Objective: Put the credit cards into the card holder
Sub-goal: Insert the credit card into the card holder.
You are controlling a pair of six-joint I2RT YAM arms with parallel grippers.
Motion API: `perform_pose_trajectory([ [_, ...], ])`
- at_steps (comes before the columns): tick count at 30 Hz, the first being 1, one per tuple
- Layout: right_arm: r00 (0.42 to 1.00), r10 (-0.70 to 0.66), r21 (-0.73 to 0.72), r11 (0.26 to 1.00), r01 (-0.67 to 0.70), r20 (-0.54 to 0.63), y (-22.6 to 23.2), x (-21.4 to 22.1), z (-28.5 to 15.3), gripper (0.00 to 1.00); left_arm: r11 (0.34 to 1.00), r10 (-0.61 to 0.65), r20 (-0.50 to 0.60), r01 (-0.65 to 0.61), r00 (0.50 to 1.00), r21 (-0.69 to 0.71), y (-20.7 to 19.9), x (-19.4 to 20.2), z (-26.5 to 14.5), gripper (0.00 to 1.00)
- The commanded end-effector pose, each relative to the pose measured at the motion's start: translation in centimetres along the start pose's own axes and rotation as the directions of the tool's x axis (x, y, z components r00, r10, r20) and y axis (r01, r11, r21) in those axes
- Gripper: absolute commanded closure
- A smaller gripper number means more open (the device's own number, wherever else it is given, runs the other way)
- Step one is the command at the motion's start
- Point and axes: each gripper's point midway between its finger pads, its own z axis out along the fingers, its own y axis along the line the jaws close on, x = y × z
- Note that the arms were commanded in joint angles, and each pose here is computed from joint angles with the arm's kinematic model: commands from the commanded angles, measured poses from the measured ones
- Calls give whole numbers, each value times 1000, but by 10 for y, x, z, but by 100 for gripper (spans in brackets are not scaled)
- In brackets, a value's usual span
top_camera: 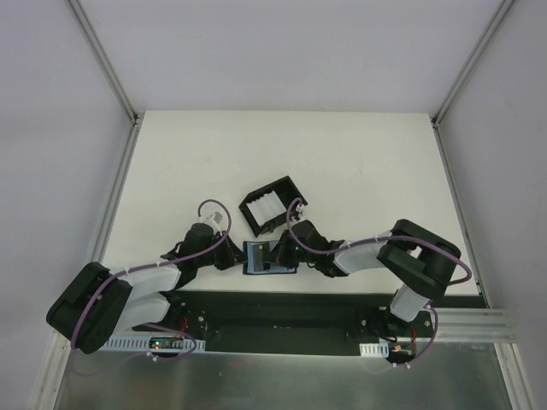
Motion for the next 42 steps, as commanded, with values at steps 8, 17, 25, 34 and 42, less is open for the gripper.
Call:
perform_pose_trajectory([
  [8, 988, -149, 196, 971, 139, 38, -30, -11, -23, 62, 984, -6, -81, -9, 997, -177, 47, 27, -5, 100],
  [17, 974, -227, 201, 954, 222, 1, -13, -14, -19, 47, 985, 4, -87, -19, 996, -171, 44, 26, -4, 100],
  [25, 961, -271, 142, 951, 276, -55, 10, 0, -5, 51, 986, 7, -86, -22, 996, -165, 43, 25, -4, 100],
  [34, 943, -330, 25, 943, 332, -47, 42, 0, 0, 52, 987, 9, -85, -22, 996, -160, 42, 25, -4, 100],
  [42, 939, -343, -20, 939, 342, -28, 52, -3, -5, 55, 986, 6, -86, -20, 996, -163, 43, 26, -4, 100],
])
